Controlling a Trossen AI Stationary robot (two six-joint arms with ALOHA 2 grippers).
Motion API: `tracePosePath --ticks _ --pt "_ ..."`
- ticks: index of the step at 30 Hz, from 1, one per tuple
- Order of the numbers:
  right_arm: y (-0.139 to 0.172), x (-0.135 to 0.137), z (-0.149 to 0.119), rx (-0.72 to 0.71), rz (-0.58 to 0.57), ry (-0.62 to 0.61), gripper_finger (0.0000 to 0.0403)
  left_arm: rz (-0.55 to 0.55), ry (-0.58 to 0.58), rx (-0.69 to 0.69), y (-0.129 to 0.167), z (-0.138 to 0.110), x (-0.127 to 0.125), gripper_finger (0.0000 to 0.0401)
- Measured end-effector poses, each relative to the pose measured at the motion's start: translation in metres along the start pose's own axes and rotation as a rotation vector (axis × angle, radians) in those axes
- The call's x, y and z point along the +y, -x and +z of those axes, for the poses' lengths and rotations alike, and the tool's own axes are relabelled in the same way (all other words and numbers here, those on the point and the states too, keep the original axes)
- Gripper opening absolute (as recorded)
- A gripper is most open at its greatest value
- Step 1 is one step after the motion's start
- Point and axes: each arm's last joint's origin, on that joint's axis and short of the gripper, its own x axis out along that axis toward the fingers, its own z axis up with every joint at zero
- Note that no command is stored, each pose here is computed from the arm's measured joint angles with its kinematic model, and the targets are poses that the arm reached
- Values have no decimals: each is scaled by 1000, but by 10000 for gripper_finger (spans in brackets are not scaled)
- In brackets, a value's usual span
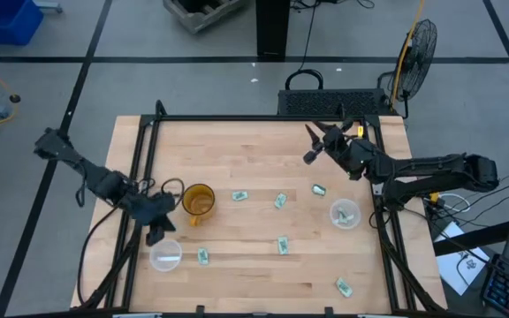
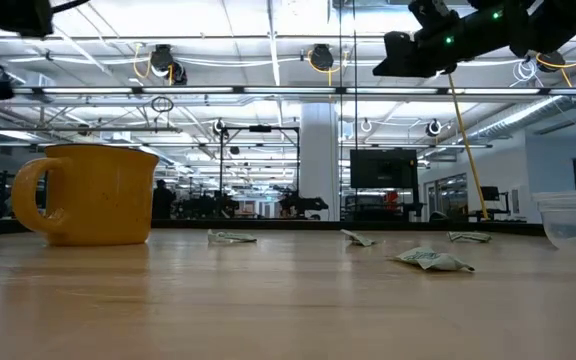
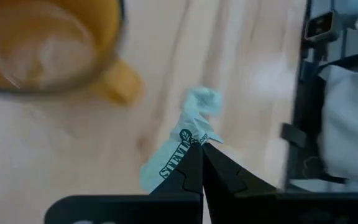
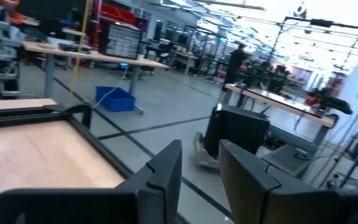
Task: Pick and place Stevia / Truvia into bins
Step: Put the stevia packet into the left transparent container
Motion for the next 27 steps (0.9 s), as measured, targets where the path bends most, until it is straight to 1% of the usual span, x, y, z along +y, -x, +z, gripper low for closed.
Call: tracePosePath --ticks 3,6,9,12,14,17,21,24,27 --pt "-3 -4 -1 3 -23 -1 102 20 121 81 -10 -12 -9 2" --pt "-4 -6 -2 8 -35 1 102 69 185 155 -23 -24 -18 2" --pt "-5 -7 -3 15 -38 -9 102 89 202 193 -39 -34 -29 2" --pt "-5 -7 -3 21 -36 -13 102 108 199 192 -54 -40 -37 7" --pt "-5 -7 -4 26 -34 -10 102 114 222 185 -63 -41 -40 11" --pt "-5 -6 -5 31 -33 -7 102 149 271 226 -73 -44 -41 17" --pt "-5 -6 -7 49 -28 7 102 226 310 301 -82 -49 -37 20" --pt "-5 -6 -8 58 -26 7 102 273 350 304 -83 -50 -34 20" --pt "-5 -5 -8 57 -20 -10 102 268 358 296 -84 -48 -34 20"
